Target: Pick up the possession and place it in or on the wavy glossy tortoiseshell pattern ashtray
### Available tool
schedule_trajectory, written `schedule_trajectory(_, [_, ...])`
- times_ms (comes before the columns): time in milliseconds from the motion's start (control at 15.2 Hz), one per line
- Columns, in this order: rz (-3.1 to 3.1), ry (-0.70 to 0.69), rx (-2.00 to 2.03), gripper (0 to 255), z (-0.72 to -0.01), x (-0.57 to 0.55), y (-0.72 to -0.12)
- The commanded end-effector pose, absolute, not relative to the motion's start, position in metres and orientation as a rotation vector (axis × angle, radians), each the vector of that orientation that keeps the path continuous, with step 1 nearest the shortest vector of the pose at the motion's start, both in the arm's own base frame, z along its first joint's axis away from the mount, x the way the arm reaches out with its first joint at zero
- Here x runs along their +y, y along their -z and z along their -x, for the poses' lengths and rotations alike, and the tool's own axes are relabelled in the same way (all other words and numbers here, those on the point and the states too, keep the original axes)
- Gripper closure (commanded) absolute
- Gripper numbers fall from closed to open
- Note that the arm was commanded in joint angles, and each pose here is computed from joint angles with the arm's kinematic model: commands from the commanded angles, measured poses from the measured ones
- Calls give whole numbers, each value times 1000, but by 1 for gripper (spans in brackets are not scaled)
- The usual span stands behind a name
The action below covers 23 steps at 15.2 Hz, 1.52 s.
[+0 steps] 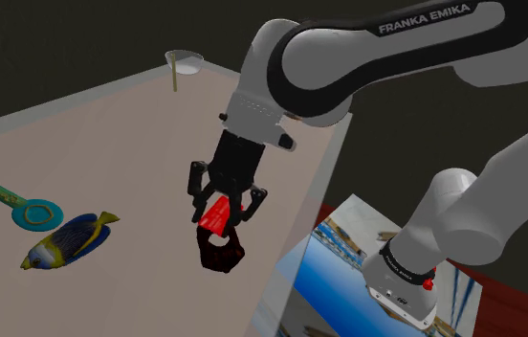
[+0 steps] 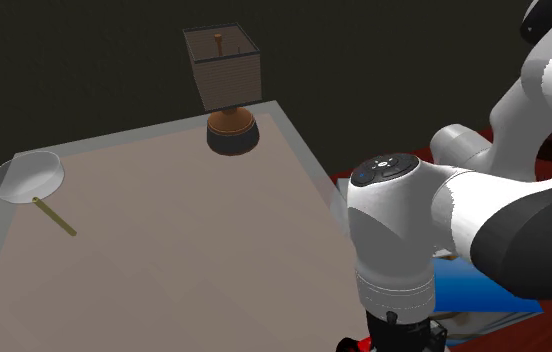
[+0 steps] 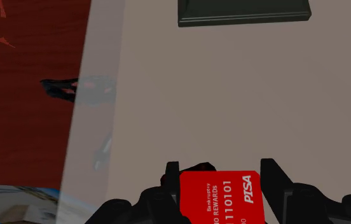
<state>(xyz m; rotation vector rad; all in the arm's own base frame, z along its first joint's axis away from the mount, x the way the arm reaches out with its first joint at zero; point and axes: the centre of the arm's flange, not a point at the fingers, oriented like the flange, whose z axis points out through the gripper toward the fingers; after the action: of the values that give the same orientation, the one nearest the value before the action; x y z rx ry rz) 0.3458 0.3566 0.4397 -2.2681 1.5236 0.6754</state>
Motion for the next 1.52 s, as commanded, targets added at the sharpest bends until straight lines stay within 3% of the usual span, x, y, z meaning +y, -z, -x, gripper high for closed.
schedule_trajectory(0, [2267, -675, 1525, 255, -342, 359, -431])
schedule_trajectory(858, [2267, -675, 1525, 255, -342, 359, -361])
schedule_trajectory(1386, [2267, -675, 1525, 255, -342, 359, -361])
schedule_trajectory(1452, [2267, -675, 1525, 0, -342, 359, -361])
